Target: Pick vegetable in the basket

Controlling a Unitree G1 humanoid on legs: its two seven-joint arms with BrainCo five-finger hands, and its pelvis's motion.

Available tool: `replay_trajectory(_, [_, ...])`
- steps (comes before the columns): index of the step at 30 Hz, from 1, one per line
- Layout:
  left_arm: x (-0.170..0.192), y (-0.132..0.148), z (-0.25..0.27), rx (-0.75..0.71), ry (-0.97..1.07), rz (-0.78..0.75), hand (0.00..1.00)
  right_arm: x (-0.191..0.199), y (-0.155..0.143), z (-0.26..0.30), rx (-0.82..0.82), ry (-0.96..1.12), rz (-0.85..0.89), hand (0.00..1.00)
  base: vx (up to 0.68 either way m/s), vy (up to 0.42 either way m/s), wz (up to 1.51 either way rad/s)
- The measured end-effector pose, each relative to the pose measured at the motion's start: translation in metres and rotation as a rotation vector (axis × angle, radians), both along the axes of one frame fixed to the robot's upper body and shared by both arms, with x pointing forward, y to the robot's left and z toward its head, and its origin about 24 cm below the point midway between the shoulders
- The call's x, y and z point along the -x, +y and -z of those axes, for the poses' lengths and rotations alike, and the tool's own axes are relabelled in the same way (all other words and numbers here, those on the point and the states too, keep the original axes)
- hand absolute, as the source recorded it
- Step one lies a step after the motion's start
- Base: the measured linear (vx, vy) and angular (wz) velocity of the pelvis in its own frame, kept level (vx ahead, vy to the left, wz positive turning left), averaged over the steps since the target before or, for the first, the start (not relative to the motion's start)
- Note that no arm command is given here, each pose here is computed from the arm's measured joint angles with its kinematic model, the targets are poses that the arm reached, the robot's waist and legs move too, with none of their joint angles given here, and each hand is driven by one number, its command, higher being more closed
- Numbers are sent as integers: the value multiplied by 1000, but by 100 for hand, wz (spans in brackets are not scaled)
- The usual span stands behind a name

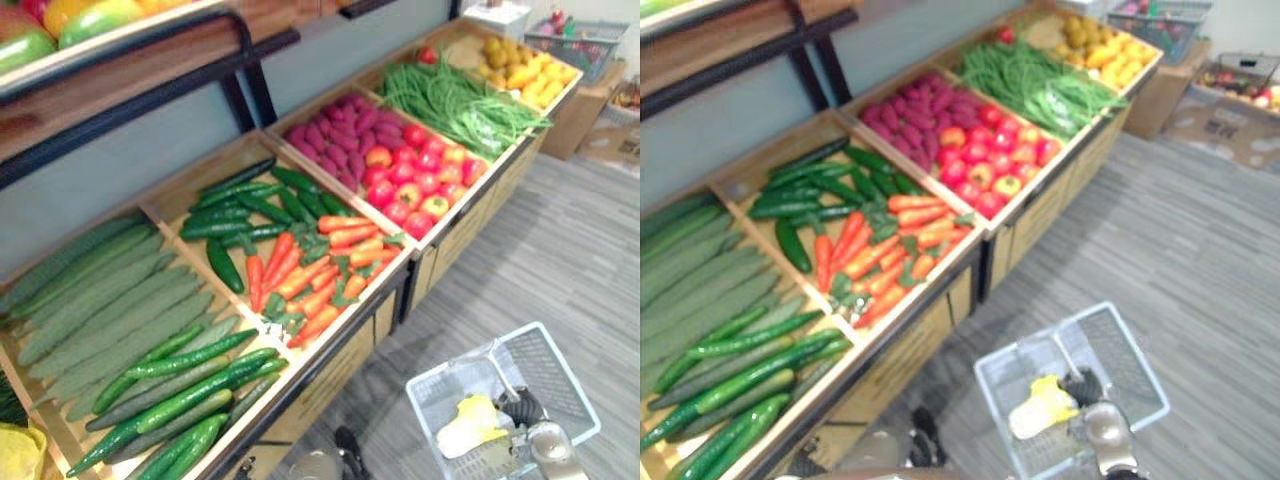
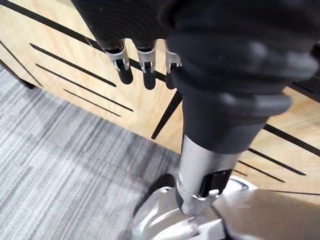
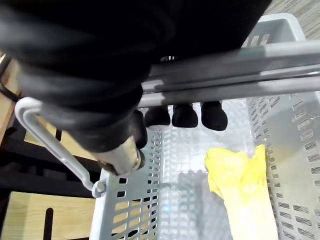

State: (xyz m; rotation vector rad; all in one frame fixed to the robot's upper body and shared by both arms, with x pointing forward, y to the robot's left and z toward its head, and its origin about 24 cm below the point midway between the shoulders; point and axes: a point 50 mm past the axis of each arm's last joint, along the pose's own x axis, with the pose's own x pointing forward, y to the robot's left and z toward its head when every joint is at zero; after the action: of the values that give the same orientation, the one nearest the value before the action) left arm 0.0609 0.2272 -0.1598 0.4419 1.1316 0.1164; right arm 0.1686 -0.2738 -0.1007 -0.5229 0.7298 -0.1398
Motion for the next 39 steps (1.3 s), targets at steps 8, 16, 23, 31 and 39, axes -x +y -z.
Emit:
replay_trajectory(8, [10, 13, -2, -29, 36, 16, 0, 10, 6, 9, -42, 23, 64, 100, 174, 59, 60])
replay_trajectory(16, [-18, 12, -8, -49, -56, 11, 0, 59, -21, 24, -63, 121, 314, 100, 141, -218, 132])
replay_trajectory(23, [-2, 4, -3, -24, -30, -59, 0, 57, -34, 20, -71, 105, 391, 100, 60, -454, 60])
replay_trajectory(31, [3, 4, -2, -26, -21, -81, 0, 66, -36, 22, -74, 116, 422, 100, -50, -69, 44])
replay_trajectory(39, [-14, 7, -11, -58, -107, -83, 0, 95, -39, 28, -86, 153, 530, 100, -14, 139, 27])
